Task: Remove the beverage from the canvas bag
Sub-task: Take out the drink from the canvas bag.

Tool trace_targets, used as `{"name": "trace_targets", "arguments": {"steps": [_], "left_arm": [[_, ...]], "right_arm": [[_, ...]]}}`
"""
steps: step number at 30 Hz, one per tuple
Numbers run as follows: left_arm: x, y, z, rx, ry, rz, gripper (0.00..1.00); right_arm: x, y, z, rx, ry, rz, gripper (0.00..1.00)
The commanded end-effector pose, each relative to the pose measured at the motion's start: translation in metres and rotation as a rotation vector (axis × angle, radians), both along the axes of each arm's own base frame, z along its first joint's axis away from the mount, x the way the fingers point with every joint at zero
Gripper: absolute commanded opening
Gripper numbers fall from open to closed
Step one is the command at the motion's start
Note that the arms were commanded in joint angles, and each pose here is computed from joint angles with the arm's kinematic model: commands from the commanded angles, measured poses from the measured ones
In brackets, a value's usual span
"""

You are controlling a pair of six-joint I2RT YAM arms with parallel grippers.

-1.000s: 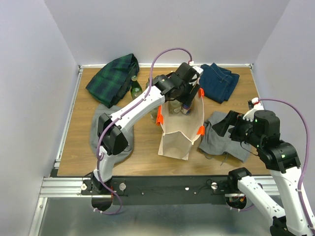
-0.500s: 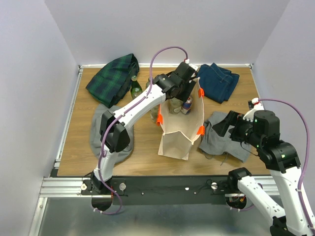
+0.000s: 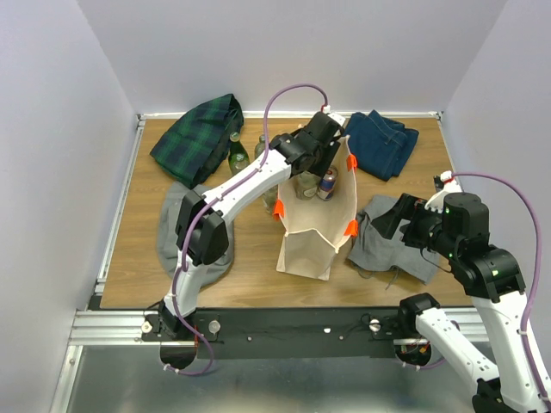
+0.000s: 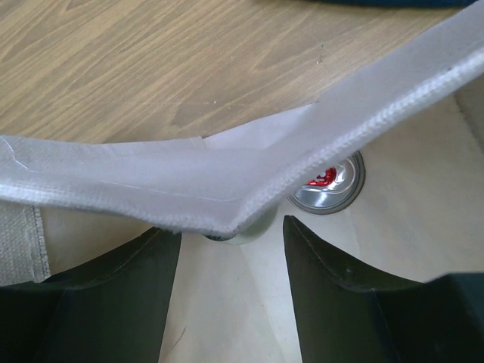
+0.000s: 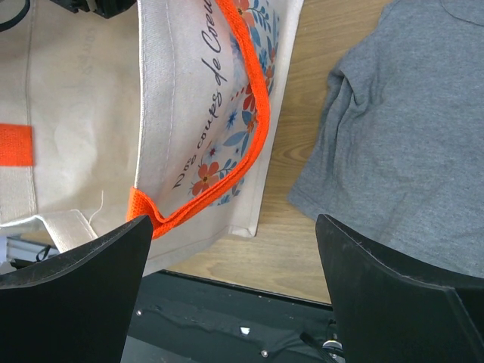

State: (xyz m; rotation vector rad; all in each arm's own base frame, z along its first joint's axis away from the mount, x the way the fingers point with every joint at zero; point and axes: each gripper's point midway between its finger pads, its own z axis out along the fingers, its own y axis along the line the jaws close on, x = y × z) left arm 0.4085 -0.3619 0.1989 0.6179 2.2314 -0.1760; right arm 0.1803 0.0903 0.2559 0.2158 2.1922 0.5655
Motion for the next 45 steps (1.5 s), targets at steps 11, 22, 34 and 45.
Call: {"name": "trace_targets", "arguments": {"steps": [11,22,34,45], "left_arm": [[0.016,0.004,-0.011,0.019,-0.022,0.052,0.65],[0.015,0.008,-0.027,0.041,0.007,0.072,0.65],[0.015,0.011,-0.037,0.053,0.025,0.090,0.58],[0.015,0.012,-0.039,0.057,0.033,0.095,0.60]], "right_arm": [[0.001,-0.005,-0.005,-0.035,0.011,-0.013,0.98],[0.001,-0.005,-0.005,-0.033,0.010,-0.010,0.98],[0.002,-0.004,-0.006,-0.035,0.011,-0.010,0.98],[0.002,-0.005,-0.007,-0.039,0.011,-0.007,0.98]]}}
